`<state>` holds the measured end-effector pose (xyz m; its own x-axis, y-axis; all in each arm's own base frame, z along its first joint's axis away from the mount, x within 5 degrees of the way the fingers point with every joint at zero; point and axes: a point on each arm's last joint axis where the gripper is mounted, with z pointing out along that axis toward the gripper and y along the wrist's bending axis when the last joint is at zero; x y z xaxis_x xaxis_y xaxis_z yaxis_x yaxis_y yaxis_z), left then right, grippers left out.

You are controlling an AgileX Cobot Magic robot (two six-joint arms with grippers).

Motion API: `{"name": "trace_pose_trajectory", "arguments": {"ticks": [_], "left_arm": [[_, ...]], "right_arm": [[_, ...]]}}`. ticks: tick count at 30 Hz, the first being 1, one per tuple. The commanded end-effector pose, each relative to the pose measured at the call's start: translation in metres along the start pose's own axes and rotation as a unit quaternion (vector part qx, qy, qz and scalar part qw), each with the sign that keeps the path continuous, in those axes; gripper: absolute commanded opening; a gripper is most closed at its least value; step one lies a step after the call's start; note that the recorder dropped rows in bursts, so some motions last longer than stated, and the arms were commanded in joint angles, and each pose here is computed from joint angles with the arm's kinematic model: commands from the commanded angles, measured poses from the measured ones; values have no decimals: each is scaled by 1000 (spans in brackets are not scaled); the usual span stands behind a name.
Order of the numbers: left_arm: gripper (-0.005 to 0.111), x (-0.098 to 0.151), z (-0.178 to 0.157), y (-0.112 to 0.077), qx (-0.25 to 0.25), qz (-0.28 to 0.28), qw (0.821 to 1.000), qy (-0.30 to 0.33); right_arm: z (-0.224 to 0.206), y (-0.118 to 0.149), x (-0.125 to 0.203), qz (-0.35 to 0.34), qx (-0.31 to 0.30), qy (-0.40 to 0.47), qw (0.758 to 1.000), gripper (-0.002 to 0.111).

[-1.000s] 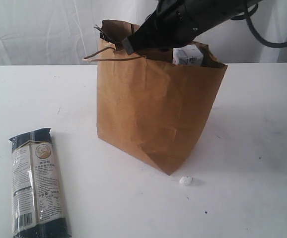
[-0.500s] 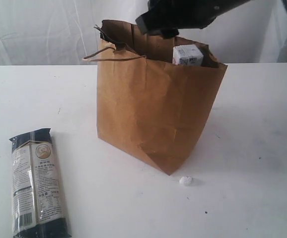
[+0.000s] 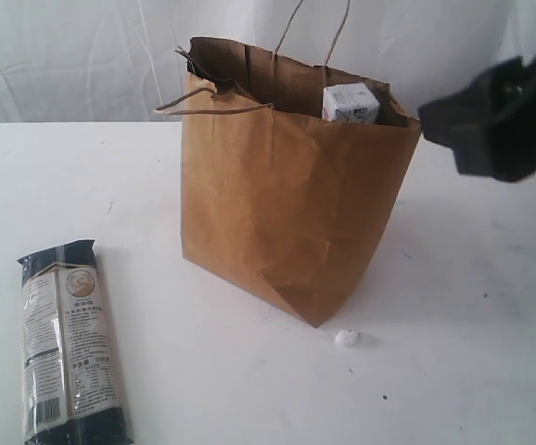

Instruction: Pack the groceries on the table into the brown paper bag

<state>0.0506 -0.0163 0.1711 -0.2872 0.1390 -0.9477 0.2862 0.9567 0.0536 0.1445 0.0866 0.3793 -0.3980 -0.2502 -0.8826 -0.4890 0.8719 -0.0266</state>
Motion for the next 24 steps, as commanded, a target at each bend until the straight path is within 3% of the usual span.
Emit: {"name": "trace_pose_trajectory", "arguments": {"ticks": [1,6,11,24], "left_arm": [[0,1,0,0,0,-1,1000,0],[0,1,0,0,0,-1,1000,0],[0,1,0,0,0,-1,1000,0],[0,1,0,0,0,-1,1000,0]], "right_arm": [[-8,-2,35,2,4,32,999,57],[20,7,78,-42,-39,149,987,57],[67,12,98,-89,-60,221,969,57],[185,19,142,-158,-87,320,930,57]]}}
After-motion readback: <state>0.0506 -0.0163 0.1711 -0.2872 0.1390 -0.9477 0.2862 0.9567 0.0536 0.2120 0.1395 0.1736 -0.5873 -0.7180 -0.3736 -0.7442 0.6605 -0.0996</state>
